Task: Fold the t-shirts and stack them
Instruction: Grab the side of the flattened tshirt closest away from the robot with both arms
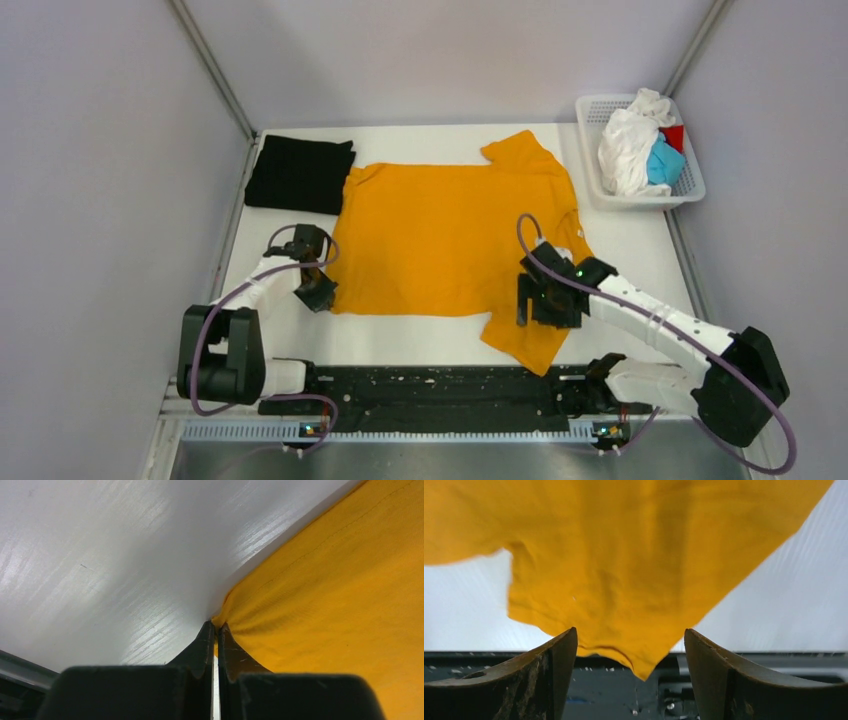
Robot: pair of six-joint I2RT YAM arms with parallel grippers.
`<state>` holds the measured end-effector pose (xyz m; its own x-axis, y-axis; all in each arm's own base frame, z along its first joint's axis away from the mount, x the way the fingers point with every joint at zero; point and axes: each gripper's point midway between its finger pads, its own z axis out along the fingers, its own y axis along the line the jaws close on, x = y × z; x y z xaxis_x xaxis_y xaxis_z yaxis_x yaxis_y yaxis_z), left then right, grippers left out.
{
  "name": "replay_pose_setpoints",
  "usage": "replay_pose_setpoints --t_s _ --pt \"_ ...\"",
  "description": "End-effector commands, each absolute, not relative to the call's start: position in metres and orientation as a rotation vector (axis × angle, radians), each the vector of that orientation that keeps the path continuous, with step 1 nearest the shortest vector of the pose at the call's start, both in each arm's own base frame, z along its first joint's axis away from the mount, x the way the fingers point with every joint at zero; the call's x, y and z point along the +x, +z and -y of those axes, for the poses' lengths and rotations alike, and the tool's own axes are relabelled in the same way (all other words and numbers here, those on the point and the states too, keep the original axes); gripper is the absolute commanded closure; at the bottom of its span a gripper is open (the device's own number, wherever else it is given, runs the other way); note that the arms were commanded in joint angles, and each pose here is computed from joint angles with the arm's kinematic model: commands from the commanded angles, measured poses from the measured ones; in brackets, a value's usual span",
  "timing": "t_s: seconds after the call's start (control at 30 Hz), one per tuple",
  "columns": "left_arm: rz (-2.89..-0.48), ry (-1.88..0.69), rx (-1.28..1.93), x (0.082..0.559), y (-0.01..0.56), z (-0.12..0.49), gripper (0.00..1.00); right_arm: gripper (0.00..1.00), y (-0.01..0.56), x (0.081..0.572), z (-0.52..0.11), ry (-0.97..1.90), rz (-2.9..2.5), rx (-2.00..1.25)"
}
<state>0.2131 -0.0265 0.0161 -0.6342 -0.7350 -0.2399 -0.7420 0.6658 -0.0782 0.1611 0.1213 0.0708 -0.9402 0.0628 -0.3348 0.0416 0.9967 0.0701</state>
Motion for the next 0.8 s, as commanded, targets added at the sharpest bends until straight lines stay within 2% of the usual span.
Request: replay_pose_setpoints --t_s 0.0,0.17,0.33,0.5,0.6,0.73,0.77 --pt "-2.652 -0.019 -1.143 0.217 0.018 0.033 1.0 0.25 0.054 0.113 -0.127 0.162 -2.911 0.223" --pt "-2.644 -0.035 -1.135 0.221 0.021 0.034 1.0 0.39 0.034 0.098 -0.133 0.163 -2.959 0.156" --pt "-2.641 -0.029 -1.121 0.222 0.025 0.033 1.0 0.47 0.017 0.094 -0.151 0.252 -2.987 0.108" --pt "-2.655 -0.021 -1.111 0.221 0.026 0.033 1.0 0.54 -0.002 0.095 -0.144 0.182 -2.987 0.142" --pt "-2.653 -0.036 -1.113 0.219 0.026 0.034 1.0 0.71 -0.009 0.098 -0.135 0.102 -2.965 0.227" --pt "-2.642 -0.049 -1.121 0.215 0.029 0.035 1.0 1.0 -0.008 0.093 -0.125 0.056 -2.96 0.282" --pt "-2.645 -0.05 -1.122 0.213 0.03 0.035 1.0 1.0 -0.005 0.091 -0.123 0.057 -2.961 0.282"
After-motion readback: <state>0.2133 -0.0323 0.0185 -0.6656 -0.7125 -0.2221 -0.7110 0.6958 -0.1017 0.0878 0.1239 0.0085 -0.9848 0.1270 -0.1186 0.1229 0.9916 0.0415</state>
